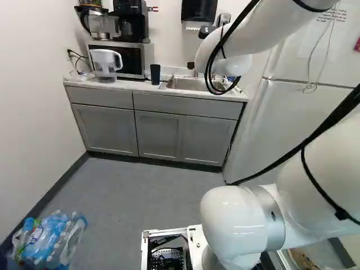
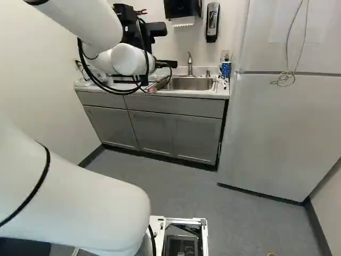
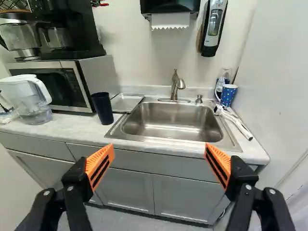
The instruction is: Rinse the cup and place it in the tray
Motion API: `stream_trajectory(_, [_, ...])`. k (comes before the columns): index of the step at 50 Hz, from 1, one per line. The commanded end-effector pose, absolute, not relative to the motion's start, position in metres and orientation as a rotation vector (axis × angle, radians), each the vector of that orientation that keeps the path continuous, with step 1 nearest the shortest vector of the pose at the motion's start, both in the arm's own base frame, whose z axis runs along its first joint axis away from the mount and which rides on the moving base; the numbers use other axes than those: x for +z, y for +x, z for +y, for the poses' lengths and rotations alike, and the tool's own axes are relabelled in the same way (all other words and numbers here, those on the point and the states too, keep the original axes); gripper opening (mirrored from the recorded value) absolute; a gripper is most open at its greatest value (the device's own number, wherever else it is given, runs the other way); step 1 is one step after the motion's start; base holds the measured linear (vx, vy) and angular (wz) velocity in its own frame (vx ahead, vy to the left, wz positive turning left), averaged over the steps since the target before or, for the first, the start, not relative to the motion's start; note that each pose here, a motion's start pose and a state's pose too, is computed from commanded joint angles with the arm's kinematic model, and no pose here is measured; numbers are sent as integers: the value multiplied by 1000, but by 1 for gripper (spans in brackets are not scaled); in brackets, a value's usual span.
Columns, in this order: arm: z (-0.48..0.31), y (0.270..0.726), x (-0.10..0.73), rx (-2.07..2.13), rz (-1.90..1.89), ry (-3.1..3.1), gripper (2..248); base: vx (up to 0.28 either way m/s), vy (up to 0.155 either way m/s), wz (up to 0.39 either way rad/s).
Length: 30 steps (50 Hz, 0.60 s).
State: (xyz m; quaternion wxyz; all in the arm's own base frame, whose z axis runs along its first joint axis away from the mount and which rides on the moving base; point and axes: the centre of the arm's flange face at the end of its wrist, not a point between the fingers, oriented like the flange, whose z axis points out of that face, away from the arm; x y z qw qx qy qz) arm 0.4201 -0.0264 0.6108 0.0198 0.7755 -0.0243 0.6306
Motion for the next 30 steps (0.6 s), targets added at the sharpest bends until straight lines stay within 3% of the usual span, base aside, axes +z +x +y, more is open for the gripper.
stream_trajectory(30, [-26,420,611,1956,-75,2406,247,37,-4,-1])
